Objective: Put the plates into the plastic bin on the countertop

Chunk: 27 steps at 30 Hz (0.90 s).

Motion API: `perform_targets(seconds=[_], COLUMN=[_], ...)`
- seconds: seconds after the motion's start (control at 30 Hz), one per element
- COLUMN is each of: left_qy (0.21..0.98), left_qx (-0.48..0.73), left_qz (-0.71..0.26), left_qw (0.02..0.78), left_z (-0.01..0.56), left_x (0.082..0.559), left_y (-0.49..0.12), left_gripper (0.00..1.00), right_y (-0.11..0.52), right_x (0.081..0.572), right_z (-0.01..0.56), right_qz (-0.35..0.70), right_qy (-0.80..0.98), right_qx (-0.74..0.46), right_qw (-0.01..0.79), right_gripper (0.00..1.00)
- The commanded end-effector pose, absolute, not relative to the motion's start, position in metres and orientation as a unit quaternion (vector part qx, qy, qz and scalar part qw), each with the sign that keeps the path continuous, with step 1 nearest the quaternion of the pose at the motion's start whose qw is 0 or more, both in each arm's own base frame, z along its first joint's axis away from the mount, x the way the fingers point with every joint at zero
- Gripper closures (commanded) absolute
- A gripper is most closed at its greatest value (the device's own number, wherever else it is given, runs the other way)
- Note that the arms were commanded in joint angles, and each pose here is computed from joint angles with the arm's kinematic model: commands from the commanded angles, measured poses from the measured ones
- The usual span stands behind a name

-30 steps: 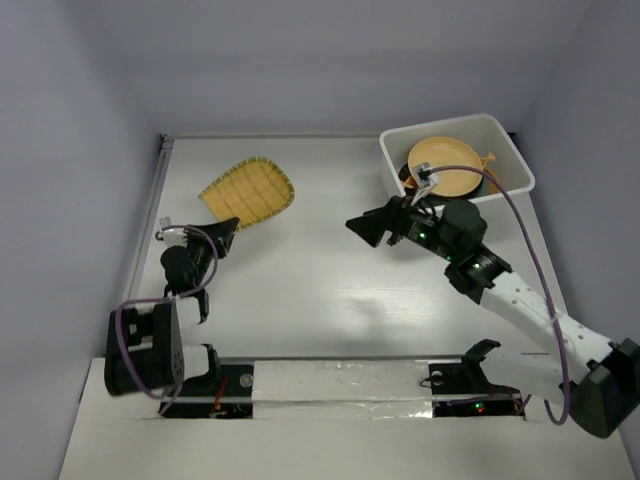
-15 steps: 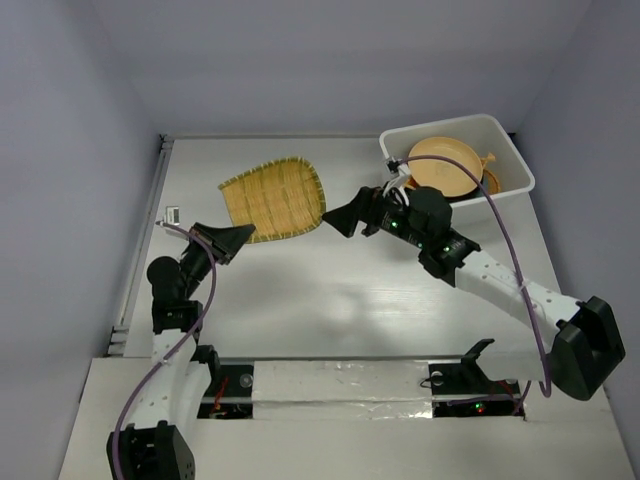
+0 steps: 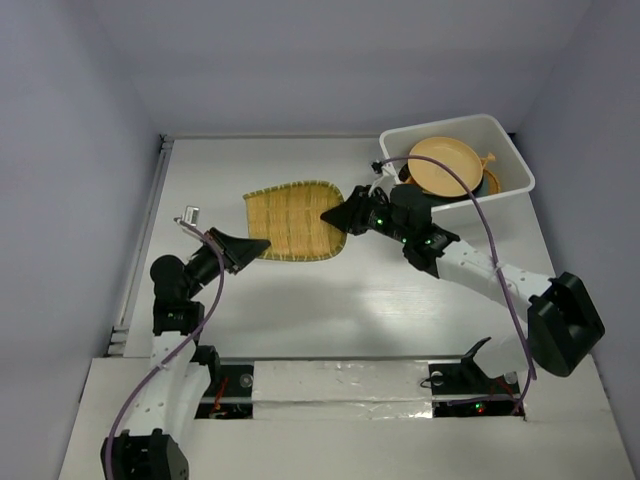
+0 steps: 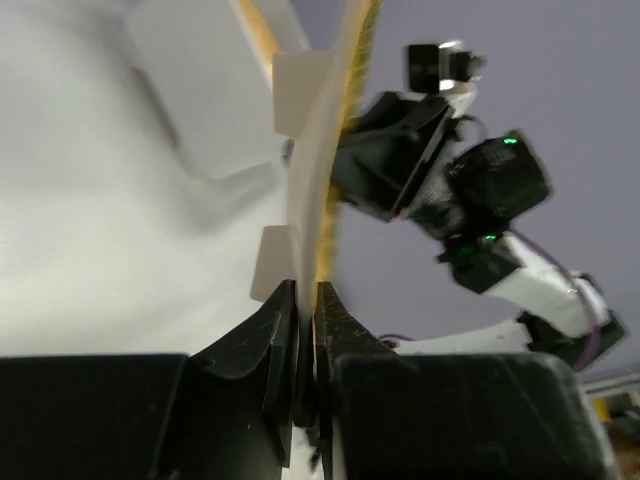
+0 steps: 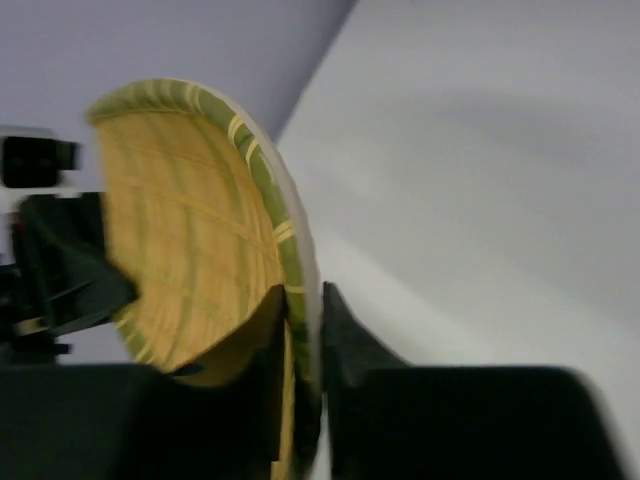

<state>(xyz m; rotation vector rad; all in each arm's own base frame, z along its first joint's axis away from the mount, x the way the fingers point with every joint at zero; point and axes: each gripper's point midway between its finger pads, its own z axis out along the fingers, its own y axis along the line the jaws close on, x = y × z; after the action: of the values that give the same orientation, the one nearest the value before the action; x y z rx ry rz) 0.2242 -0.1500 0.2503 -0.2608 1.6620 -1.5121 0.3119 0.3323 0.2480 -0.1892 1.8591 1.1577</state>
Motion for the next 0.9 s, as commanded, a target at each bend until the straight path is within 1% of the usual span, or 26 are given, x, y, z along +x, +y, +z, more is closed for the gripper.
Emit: perform_targets(seconds=[0.0,0.03,0.1,0.13,0.2,0.23,0.27,0.3,0.33,0.37,0.4,0.43,0.47,0.5,0.53,0.67,0.8,0.87], left_qy=[0.655,0.663,0.685,0.690,0.707,0.711,0.717,0.727,0.731,0.735,0.739,0.740,0.742,0.744,0.745,0.749,0.756,0.756], left_qx=[-0.020,-0.019,-0.014,-0.016,-0.015,0.006,0.003,0.001,0.017,0.011,0.015,0.019,0.026,0.030,0.035,0.041,0.035,0.033], left_qz=[-0.596,-0.587,-0.552,-0.536,-0.507,-0.480,-0.458,-0.439,-0.416,-0.395,-0.387,-0.378,-0.366,-0.363,-0.360,-0.351,-0.333,-0.332], left_qw=[0.464,0.464,0.475,0.486,0.494,0.514,0.526,0.528,0.540,0.551,0.551,0.556,0.562,0.560,0.561,0.560,0.563,0.563], left_z=[0.286,0.282,0.277,0.277,0.282,0.282,0.284,0.287,0.287,0.287,0.290,0.291,0.291,0.290,0.289,0.281,0.273,0.271], left_x=[0.215,0.218,0.224,0.227,0.228,0.230,0.233,0.232,0.232,0.235,0.233,0.232,0.232,0.230,0.230,0.230,0.233,0.234], left_y=[-0.156,-0.155,-0.151,-0.148,-0.143,-0.139,-0.135,-0.131,-0.128,-0.122,-0.122,-0.121,-0.119,-0.120,-0.121,-0.122,-0.118,-0.118], left_gripper=[1.00,0.93,0.72,0.54,0.41,0.33,0.29,0.26,0.19,0.18,0.15,0.06,0.05,0.04,0.01,0.01,0.01,0.01], right_y=[0.335,0.331,0.316,0.303,0.265,0.249,0.229,0.191,0.169,0.148,0.128,0.096,0.081,0.067,0.040,-0.004,-0.029,-0.033], right_x=[0.318,0.320,0.330,0.334,0.357,0.365,0.370,0.387,0.396,0.402,0.409,0.418,0.424,0.432,0.440,0.463,0.481,0.486], right_z=[0.312,0.316,0.326,0.337,0.341,0.350,0.360,0.359,0.363,0.364,0.358,0.356,0.359,0.346,0.341,0.313,0.290,0.267], right_qz=[0.505,0.502,0.471,0.455,0.402,0.390,0.380,0.354,0.337,0.319,0.296,0.274,0.264,0.251,0.231,0.231,0.211,0.199], right_qy=[0.691,0.689,0.694,0.690,0.700,0.696,0.690,0.692,0.690,0.690,0.698,0.698,0.696,0.708,0.709,0.724,0.740,0.757], right_qx=[-0.063,-0.052,-0.020,-0.012,0.035,0.045,0.058,0.086,0.103,0.120,0.136,0.154,0.164,0.177,0.199,0.234,0.254,0.268], right_qw=[0.514,0.521,0.544,0.563,0.589,0.602,0.613,0.623,0.632,0.639,0.638,0.644,0.647,0.636,0.636,0.607,0.586,0.562], right_gripper=[0.91,1.00,1.00,1.00,1.00,1.00,1.00,1.00,1.00,1.00,1.00,1.00,1.00,1.00,1.00,1.00,1.00,1.00])
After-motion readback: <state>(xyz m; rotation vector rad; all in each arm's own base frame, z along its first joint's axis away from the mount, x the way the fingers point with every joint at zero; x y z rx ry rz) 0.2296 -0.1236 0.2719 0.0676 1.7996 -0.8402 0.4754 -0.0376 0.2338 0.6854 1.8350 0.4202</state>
